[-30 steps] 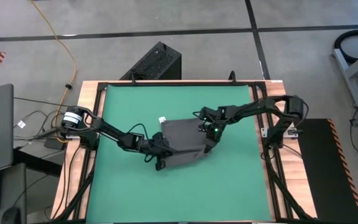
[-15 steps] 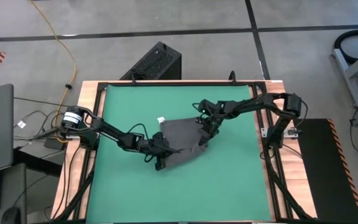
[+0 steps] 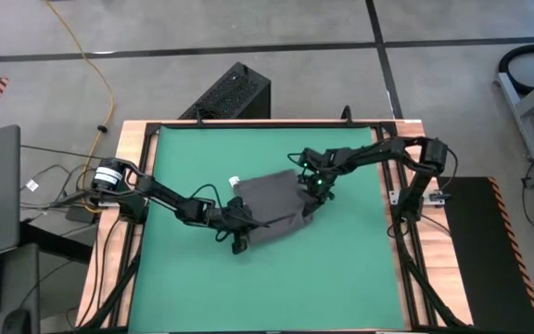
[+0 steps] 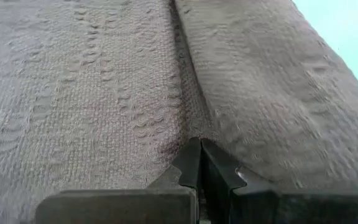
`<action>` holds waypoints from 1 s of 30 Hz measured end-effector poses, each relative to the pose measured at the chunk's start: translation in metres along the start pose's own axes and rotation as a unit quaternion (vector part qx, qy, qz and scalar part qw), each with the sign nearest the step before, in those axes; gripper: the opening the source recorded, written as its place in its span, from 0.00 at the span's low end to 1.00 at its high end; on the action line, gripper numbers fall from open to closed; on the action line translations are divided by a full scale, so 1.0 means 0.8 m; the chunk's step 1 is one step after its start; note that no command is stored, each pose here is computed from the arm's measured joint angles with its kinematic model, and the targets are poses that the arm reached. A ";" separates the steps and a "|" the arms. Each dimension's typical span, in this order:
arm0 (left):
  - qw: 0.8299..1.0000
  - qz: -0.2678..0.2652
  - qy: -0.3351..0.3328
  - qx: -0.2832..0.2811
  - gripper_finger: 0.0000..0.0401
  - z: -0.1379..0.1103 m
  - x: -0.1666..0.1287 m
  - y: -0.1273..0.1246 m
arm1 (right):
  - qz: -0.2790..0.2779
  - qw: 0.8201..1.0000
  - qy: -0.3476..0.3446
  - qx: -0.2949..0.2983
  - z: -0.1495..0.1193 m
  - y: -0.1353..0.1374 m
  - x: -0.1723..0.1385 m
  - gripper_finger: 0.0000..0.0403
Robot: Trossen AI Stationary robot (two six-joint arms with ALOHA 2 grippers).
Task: Roll towel
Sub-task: Roll the microfiber towel
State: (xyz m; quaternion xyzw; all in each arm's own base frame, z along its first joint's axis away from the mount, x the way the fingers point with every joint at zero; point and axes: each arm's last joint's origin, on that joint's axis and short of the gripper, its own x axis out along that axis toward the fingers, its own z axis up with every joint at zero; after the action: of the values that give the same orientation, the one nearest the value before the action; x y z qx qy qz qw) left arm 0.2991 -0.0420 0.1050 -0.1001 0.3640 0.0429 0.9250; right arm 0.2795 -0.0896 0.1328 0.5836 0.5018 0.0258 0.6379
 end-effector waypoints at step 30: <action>0.983 0.024 -0.176 0.053 0.00 0.079 -0.131 0.003 | -0.059 0.995 -0.064 0.052 0.005 -0.003 -0.001 0.07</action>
State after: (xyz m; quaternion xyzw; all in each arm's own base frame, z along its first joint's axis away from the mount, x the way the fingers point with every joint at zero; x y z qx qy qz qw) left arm 0.2646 -0.0269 0.2214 -0.0329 0.1991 0.0621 0.9775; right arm 0.2804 -0.0941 0.1304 0.5856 0.4942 -0.0753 0.6381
